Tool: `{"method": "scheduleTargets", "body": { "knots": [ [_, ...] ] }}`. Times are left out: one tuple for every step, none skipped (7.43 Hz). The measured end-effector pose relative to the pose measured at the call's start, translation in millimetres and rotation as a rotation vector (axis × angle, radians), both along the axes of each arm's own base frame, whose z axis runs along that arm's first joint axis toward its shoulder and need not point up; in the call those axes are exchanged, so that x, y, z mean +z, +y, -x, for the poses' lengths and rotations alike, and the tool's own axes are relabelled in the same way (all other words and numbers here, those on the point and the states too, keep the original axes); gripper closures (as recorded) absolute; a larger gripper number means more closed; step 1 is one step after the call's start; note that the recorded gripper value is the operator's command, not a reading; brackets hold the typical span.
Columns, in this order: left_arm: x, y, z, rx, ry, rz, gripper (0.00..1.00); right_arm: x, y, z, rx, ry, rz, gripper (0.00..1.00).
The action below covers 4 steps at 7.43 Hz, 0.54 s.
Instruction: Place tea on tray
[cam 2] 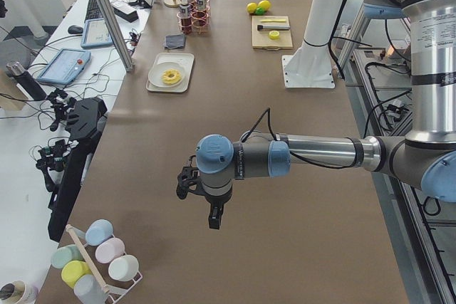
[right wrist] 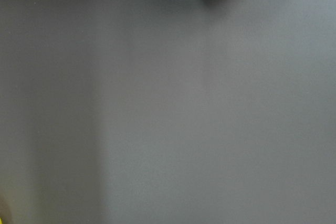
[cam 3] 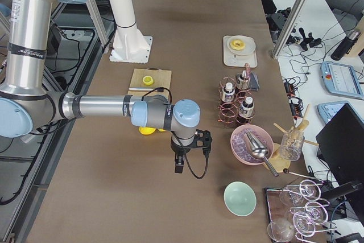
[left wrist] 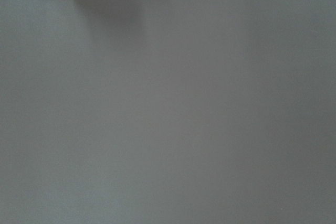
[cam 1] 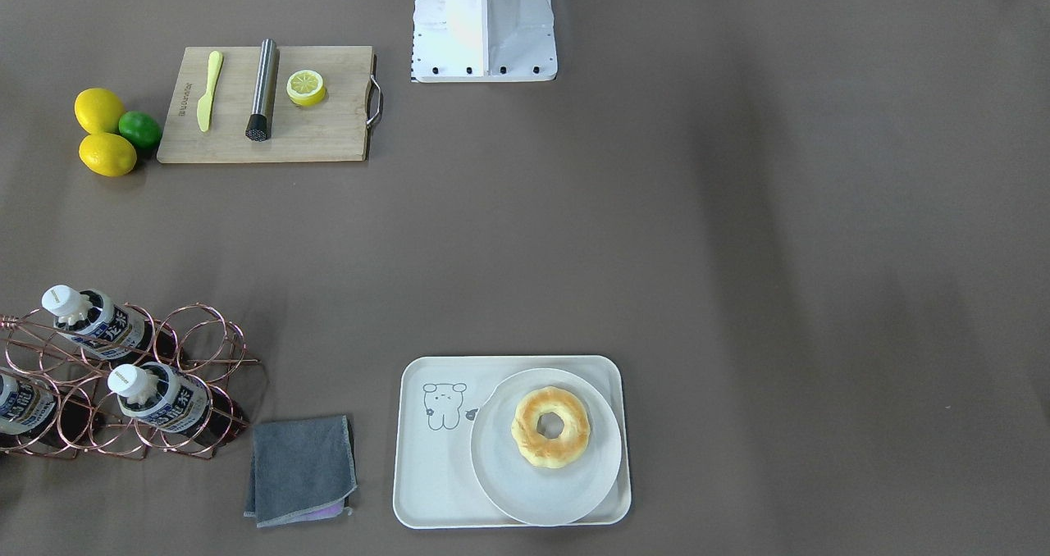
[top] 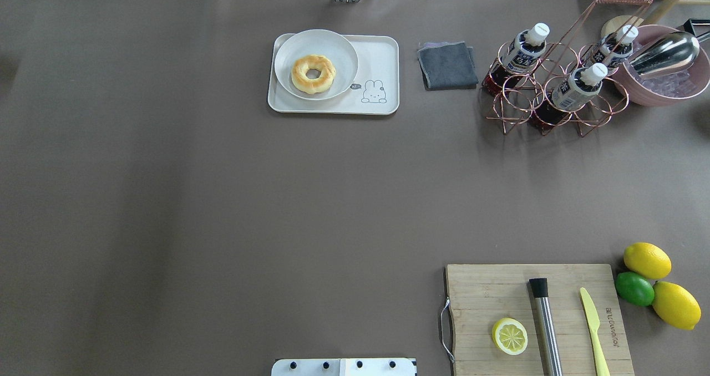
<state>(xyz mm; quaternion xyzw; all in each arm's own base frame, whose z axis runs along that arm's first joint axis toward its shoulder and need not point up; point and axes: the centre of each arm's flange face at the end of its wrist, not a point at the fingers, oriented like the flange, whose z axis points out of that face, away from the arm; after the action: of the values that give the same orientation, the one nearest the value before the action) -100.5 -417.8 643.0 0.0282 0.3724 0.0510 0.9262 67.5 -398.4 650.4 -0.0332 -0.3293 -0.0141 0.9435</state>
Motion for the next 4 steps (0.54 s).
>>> {"method": "scheduleTargets", "body": {
  "knots": [
    [0.0,0.2,-0.3,0.001,0.002,-0.001,0.02,-1.4,0.1,0.2,0.000,-0.002,-0.002,0.00],
    [0.8,0.9,-0.8,0.003,0.002,0.001,0.02,-2.3,0.7,0.2,0.000,-0.003,-0.003,0.00],
    [1.1,1.6,-0.9,0.003,0.003,0.001,0.02,-3.3,0.9,0.3,0.000,-0.004,-0.005,0.00],
    [1.3,2.2,-1.2,0.004,0.004,0.000,0.02,-3.8,1.0,0.4,0.000,-0.005,-0.006,0.00]
  ]
}}
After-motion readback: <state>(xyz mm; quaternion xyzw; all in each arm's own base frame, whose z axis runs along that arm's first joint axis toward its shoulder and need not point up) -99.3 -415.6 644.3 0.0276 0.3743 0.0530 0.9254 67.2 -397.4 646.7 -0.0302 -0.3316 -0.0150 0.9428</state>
